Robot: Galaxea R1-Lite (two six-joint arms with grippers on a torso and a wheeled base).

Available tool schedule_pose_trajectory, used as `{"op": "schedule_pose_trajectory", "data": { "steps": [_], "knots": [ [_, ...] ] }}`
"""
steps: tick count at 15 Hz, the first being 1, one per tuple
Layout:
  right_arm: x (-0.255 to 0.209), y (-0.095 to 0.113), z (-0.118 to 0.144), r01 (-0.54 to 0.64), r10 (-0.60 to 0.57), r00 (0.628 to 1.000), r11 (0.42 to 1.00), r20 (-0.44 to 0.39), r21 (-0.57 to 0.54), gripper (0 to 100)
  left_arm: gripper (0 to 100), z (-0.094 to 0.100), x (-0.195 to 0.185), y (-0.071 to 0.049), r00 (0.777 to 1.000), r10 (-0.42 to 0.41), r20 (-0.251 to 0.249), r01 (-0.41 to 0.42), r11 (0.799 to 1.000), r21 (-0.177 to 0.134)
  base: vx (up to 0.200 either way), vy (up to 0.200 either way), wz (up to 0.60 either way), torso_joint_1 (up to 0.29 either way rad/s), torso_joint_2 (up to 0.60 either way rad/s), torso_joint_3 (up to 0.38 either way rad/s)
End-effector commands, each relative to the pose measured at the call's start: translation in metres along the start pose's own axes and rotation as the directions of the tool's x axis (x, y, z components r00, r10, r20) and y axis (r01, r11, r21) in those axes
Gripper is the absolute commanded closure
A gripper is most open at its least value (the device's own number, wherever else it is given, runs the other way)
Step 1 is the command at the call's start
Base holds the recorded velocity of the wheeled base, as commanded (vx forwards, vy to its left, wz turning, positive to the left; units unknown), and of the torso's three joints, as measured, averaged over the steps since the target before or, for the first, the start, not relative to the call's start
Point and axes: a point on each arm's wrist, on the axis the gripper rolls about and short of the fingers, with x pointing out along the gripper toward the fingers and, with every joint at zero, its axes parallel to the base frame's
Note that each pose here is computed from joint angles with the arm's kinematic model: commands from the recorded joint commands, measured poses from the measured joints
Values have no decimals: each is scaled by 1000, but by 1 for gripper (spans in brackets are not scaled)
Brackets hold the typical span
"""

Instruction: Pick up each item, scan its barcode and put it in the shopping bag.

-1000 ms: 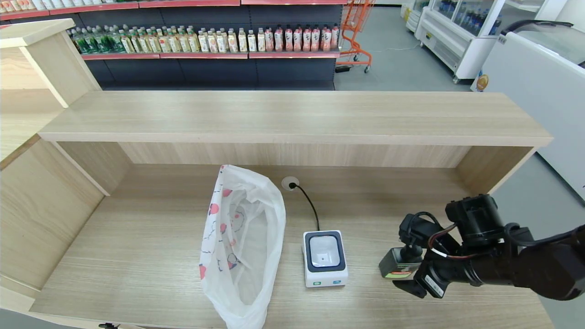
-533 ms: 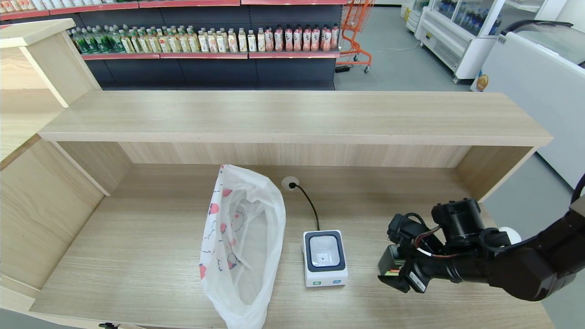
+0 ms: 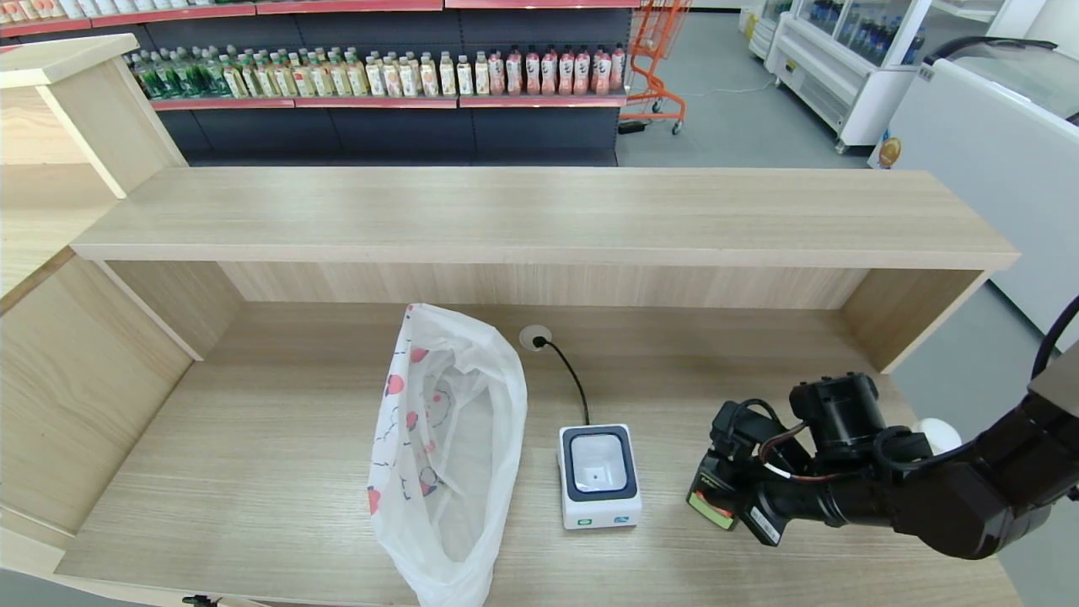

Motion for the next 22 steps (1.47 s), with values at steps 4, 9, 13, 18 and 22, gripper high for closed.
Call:
{"op": "schedule_pose_trajectory", "data": {
  "steps": [4, 9, 13, 18, 22],
  "knots": [
    [-35, -2, 16, 109, -113, 978, 994, 174, 30, 100, 0, 0, 0, 0, 1000, 1, 0, -1, 1000, 0, 0, 0, 0, 0, 0, 0],
    [-131, 13, 24, 301, -250, 879, 951, 406, -65, 100, 0, 0, 0, 0, 1000, 1, -1, -1, 1000, 0, 0, 0, 0, 0, 0, 0],
    [-156, 21, 18, 299, 123, 781, 787, 612, -539, 100, 0, 0, 0, 0, 1000, 1, -1, -1, 1000, 0, 0, 0, 0, 0, 0, 0],
    [-116, 62, -24, 312, 625, 725, 76, 289, -947, 100, 0, 0, 0, 0, 1000, 1, 0, -1, 1000, 0, 0, 0, 0, 0, 0, 0],
    [-85, 62, -7, 472, 678, 693, -169, 246, -865, 100, 0, 0, 0, 0, 1000, 1, 0, -1, 1000, 0, 0, 0, 0, 0, 0, 0]
  ]
}}
